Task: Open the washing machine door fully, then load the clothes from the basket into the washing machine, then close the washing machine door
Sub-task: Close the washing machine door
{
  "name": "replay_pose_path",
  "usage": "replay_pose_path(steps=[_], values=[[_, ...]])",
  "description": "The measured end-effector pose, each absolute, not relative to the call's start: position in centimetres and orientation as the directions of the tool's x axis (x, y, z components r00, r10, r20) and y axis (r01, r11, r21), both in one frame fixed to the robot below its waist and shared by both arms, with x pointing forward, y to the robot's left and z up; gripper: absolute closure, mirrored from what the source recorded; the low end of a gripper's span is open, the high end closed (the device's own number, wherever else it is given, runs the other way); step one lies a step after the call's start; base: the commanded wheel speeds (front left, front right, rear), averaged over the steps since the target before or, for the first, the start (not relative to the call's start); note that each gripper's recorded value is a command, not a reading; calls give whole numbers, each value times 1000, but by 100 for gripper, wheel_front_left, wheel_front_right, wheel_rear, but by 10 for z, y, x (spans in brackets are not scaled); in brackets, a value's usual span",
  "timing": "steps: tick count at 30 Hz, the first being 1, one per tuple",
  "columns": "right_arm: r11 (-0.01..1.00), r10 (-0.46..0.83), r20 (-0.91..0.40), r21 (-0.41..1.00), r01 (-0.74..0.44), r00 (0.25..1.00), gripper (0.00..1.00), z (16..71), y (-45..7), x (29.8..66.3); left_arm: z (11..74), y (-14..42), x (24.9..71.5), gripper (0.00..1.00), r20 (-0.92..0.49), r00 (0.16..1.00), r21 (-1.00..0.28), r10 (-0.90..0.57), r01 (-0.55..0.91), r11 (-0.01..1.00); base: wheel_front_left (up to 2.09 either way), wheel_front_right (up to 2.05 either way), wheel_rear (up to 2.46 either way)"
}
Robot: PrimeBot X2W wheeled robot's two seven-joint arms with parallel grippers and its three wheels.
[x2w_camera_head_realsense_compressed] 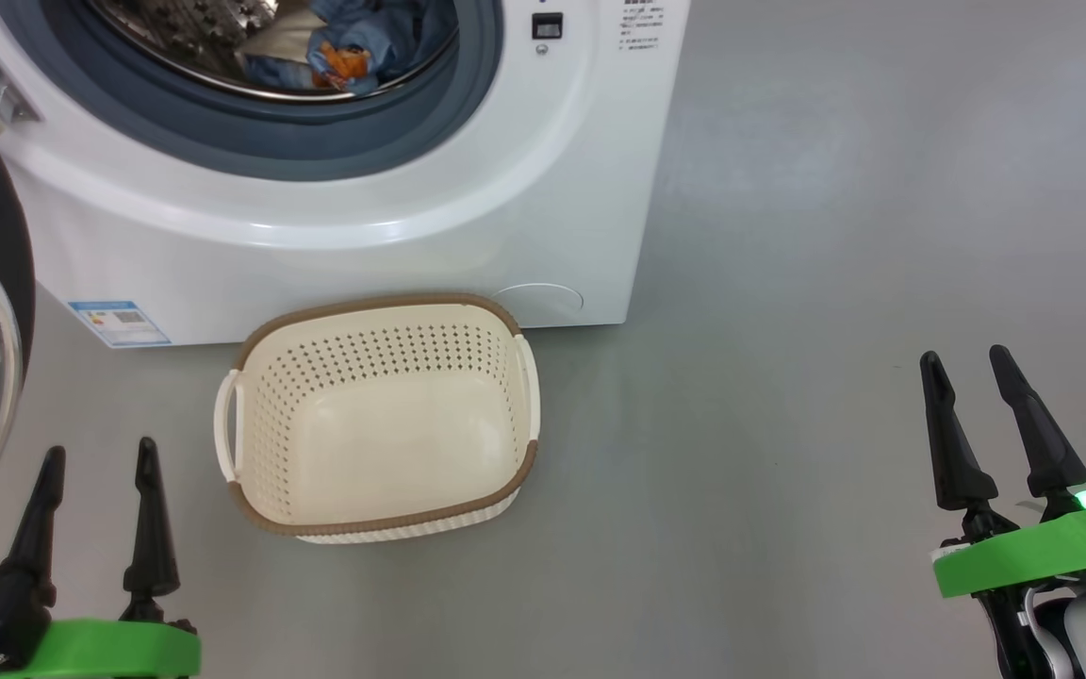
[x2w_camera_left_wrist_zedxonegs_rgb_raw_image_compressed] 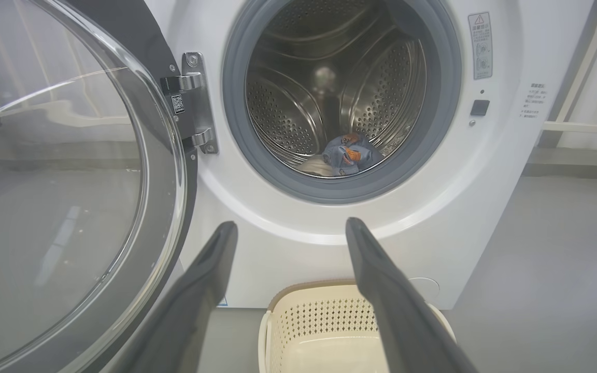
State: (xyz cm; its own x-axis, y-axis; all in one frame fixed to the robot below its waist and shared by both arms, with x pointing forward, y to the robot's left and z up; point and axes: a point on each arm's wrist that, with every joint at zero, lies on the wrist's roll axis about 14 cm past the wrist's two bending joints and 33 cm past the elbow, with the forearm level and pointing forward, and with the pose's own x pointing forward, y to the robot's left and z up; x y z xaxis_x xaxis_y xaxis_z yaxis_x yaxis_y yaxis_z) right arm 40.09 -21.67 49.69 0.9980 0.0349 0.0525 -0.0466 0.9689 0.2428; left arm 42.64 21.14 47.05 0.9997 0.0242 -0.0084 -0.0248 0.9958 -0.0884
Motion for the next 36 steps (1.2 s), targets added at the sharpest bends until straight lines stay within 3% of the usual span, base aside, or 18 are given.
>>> replay_pose_path(steps=[14, 36], values=[[962, 127, 52, 238, -136, 991, 0, 494, -190, 417, 480, 237, 410, 0, 13, 994, -96, 104, -102, 990, 0, 0, 0], [846, 483, 68, 220, -485, 873, 0, 492, -65, 458, 494, 321, 329, 0, 30, 919, -148, 393, -385, 911, 0, 0, 0]])
